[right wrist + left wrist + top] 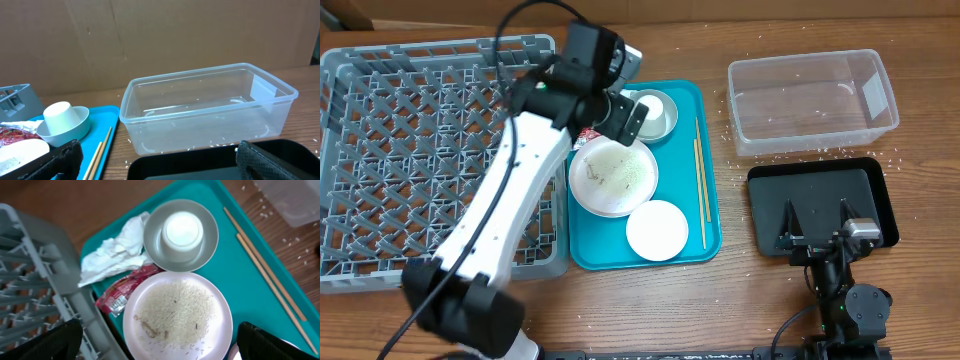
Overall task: Sort waste into correct bins and load items into the dishwasher
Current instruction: 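Reach the left gripper over the white cup in the grey bowl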
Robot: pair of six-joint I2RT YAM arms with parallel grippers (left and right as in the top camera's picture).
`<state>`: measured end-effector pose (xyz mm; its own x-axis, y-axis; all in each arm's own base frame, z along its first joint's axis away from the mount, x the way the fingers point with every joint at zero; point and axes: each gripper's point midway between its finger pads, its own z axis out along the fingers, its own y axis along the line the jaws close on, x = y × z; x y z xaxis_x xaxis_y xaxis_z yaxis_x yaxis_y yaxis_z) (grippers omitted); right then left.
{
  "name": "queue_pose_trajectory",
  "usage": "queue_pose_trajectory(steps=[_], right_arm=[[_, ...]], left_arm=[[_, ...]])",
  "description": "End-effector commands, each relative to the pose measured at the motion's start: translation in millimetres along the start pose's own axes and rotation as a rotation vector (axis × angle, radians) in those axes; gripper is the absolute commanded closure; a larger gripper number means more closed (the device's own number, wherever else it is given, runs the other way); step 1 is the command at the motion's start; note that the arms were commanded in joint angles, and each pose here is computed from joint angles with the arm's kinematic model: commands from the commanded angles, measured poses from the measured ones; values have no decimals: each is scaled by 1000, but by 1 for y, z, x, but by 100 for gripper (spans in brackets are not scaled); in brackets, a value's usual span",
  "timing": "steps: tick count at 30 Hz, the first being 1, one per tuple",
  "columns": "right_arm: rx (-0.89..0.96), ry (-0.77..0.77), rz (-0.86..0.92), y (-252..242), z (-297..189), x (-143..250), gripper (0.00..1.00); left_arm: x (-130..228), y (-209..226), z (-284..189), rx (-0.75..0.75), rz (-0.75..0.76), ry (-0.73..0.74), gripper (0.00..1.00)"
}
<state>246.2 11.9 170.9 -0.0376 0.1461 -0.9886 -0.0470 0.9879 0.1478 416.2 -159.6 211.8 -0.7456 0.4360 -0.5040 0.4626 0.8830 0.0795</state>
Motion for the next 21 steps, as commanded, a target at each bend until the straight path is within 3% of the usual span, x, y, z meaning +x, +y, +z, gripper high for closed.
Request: queue_pose_trajectory(steps=[1,5,9,13,14,18,21], right_arm=[[8,-8,-4,-1,0,1,0],[8,-8,-4,-1,0,1,0],[8,-8,-4,-1,0,1,0],[8,-8,-4,-1,0,1,0],[8,-8,-4,-1,0,1,0],[8,-8,-4,-1,0,1,0],[8,-8,-4,-1,0,1,0]], left_arm=[[-1,-5,19,23,-6,29,0],[3,-6,33,26,-6,56,17],[-5,-5,34,21,-14,25,22],[-26,-2,37,15,-136,-55,37],[-31,-2,37,16,-177,-76,35],[-54,-5,42,57,-302,-161,8],[-71,-15,47,134,-315,-219,8]])
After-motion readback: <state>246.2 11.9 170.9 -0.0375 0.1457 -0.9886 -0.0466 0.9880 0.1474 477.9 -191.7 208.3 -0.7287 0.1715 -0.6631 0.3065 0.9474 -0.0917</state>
